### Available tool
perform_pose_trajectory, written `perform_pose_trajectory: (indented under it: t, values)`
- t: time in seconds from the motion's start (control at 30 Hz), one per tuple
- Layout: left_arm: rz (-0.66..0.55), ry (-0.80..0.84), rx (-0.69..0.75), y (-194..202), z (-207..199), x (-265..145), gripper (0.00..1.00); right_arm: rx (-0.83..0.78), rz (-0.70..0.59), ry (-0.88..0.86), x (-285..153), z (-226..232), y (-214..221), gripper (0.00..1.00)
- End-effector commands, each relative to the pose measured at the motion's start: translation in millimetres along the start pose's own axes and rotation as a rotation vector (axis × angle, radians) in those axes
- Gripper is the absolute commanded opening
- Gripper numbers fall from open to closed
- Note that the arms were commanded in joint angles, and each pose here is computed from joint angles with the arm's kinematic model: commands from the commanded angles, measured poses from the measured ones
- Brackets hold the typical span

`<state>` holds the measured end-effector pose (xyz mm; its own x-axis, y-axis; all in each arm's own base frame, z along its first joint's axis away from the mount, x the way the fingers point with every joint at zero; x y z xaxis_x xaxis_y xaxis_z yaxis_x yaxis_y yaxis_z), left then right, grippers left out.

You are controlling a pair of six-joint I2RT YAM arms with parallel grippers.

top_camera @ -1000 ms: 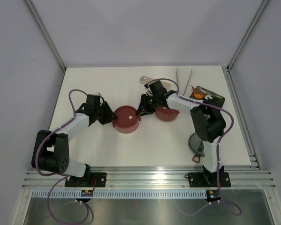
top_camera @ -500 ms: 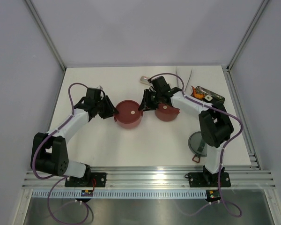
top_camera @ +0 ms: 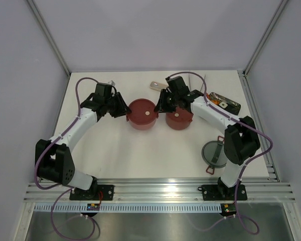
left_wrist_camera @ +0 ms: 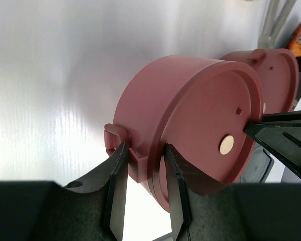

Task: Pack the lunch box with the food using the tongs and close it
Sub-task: Pick up the packing box from the center of the board, then place the packing box into the packing box.

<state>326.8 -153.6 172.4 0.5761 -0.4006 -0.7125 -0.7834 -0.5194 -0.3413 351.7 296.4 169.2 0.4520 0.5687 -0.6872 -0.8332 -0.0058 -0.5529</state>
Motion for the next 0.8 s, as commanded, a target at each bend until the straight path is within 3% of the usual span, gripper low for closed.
perform_pose_trajectory:
  t: [0.0,0.23,0.47,0.77]
  values:
    - [0.021,0.146,0.077,-2,-52,-7,0.00,-0.006,-0.195,-0.135,-51,45,-51,0.00]
    - [0.068,0.180,0.121,4,-83,3,0.00,0.022,-0.250,-0.052,-82,22,-62,0.00]
    - [0.106,0.264,0.191,11,-139,9,0.00,0.065,-0.317,0.036,-114,-12,-69,0.00]
    - [0.184,0.311,0.225,31,-181,42,0.00,0.100,-0.343,0.191,-140,-59,-63,0.00]
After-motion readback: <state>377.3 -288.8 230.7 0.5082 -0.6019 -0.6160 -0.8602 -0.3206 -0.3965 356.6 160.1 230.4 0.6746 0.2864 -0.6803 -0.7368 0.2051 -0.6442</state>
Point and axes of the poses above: each gripper's point midway between its finger pads, its own x axis out along the fingers, its own z axis along the line the jaws close on, y = z × x, the point moved 3 cm from there along -x, back along the fingers, and after that the axes turned 9 degrees about -x, right-handed, at the moved point
